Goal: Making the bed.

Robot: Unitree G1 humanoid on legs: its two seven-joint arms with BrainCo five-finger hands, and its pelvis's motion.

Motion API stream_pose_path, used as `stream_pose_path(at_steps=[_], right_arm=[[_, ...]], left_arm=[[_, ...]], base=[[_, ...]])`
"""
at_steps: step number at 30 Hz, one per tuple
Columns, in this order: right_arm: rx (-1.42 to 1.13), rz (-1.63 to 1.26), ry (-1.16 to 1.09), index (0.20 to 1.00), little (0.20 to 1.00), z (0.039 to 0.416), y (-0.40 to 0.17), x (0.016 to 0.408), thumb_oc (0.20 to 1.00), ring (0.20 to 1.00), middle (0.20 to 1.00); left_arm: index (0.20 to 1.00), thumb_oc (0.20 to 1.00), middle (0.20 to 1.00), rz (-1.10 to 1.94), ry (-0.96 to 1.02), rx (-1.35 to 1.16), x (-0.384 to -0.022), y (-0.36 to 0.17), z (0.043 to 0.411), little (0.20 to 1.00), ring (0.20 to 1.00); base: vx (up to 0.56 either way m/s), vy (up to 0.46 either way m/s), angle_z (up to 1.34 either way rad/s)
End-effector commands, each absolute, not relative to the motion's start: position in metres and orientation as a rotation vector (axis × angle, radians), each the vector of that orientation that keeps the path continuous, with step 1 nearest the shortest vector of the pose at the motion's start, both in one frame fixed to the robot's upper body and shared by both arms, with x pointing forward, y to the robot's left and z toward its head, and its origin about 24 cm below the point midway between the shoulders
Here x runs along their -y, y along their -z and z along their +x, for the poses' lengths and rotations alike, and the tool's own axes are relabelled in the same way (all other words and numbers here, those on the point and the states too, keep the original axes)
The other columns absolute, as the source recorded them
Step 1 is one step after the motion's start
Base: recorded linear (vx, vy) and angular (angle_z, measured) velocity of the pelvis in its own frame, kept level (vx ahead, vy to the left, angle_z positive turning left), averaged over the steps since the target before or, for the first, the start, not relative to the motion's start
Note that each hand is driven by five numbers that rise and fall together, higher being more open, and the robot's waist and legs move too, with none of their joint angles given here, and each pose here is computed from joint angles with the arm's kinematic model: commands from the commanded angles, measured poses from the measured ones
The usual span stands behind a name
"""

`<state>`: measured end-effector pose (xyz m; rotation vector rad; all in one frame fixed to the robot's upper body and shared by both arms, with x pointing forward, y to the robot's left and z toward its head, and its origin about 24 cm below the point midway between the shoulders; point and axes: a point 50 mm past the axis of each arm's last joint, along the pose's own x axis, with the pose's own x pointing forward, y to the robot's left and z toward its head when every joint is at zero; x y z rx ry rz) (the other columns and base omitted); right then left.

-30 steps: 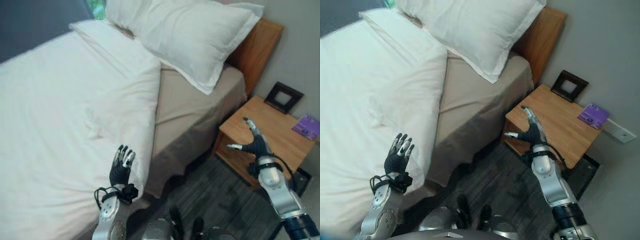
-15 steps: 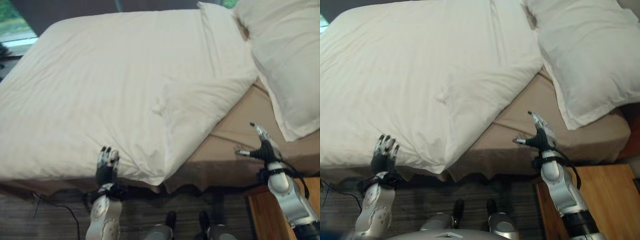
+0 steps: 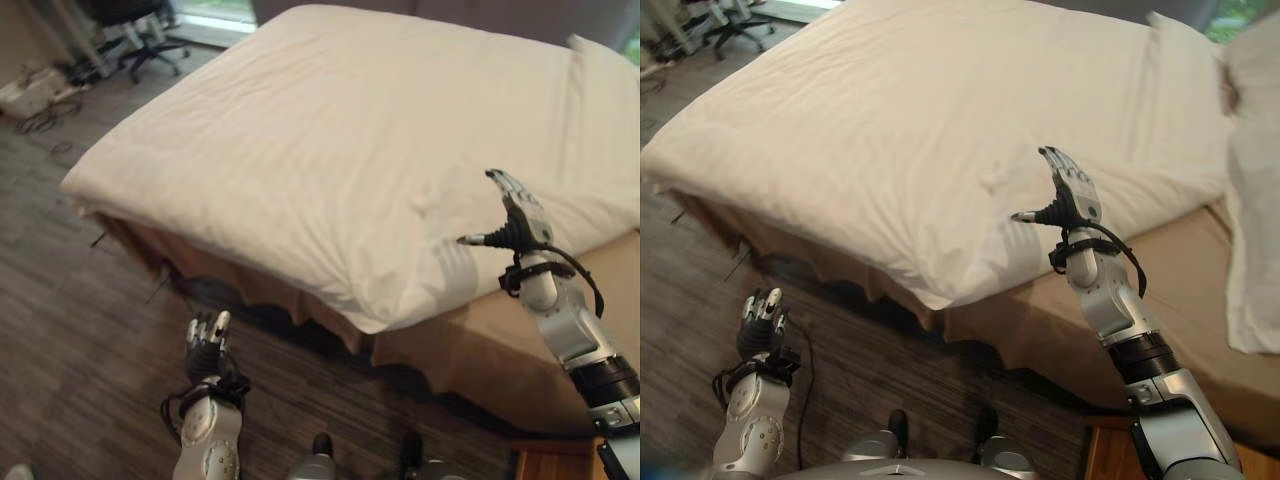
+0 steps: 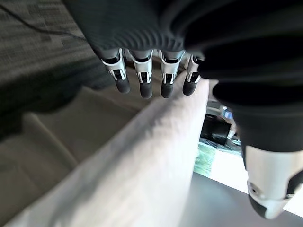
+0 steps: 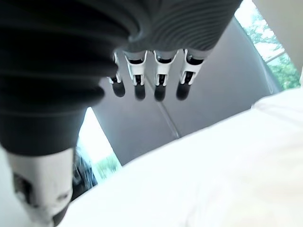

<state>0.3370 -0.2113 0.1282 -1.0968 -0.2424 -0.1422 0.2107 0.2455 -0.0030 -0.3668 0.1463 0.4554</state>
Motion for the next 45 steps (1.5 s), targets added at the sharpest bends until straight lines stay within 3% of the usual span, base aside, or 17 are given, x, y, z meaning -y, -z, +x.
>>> stream_pose_path(at_steps=[1,12,24,31,32,39,45], right_arm=[[0.321,-1.147,0.229,1.000,1.000,0.362,-0.168,0.212,1.000,1.000,1.000],[0.386,-1.341,0.395,1.000,1.000,0.393,-0.242,0.226,1.000,1.000,1.000],[0.397,-1.461,0.438,1.000,1.000,0.394,-0.258,0.237,1.000,1.000,1.000],[0.360,-1.473,0.426,1.000,1.000,0.406,-0.258,0.227,1.000,1.000,1.000],[0.320,-1.513,0.448,0.200,0.200,0.411,-0.257,0.226,0.200,0.200,0.200],[0.290,-1.512,0.441,0.200,0.200,0.419,-0.258,0.214,0.200,0.200,0.200],[0.467,-1.322,0.439,0.200,0.200,0.405,-0.268,0.201,0.200,0.200,0.200]], left_arm=[[1.000,1.000,1.000,-0.229,-0.368,0.005,-0.265,-0.034,0.222,1.000,1.000],[1.000,1.000,1.000,-0.202,-0.419,0.046,-0.291,-0.042,0.223,1.000,1.000],[1.000,1.000,1.000,-0.205,-0.385,0.061,-0.289,-0.047,0.236,1.000,1.000],[1.000,1.000,1.000,-0.173,-0.366,0.104,-0.286,-0.063,0.268,1.000,1.000],[1.000,1.000,1.000,-0.194,-0.368,0.130,-0.281,-0.074,0.291,1.000,1.000],[1.000,1.000,1.000,-0.234,-0.374,0.076,-0.275,-0.077,0.325,1.000,1.000],[1.000,1.000,1.000,-0.279,-0.360,0.053,-0.257,-0.063,0.317,1.000,1.000]], base=[[0.00,-0.033,0.13],[0.13,-0.142,0.24],[0.06,-0.120,-0.01],[-0.08,-0.070,0.10],[-0.07,-0.037,-0.14],[-0.02,0.001,-0.04],[0.03,0.051,-0.05]])
